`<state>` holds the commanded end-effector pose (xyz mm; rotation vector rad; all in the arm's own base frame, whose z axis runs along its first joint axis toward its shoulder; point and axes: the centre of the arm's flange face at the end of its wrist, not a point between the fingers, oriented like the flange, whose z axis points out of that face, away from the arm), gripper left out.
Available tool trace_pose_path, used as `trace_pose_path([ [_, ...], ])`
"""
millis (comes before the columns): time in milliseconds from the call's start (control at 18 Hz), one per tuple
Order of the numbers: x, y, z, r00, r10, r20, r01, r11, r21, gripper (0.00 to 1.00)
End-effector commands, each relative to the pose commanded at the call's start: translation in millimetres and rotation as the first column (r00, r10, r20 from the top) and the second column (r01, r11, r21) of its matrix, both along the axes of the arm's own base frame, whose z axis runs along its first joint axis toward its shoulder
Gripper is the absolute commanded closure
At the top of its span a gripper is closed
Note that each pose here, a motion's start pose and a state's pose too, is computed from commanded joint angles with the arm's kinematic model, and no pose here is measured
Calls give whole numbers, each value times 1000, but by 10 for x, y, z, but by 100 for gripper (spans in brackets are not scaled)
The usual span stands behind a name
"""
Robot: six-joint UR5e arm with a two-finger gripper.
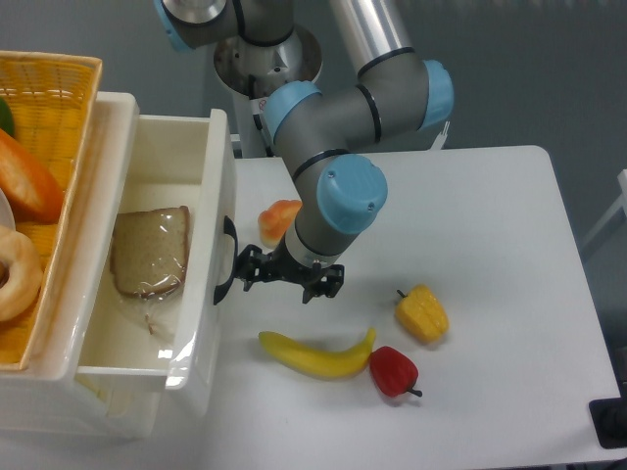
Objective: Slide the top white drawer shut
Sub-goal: 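Push the drawer front with the gripper, sliding the drawer into the cabinet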
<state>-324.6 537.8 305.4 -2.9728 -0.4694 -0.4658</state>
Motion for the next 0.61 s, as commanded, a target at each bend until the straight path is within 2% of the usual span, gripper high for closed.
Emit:
trace_pose_path([
  [611,326,227,71,998,-60,-11,60,998,10,0],
])
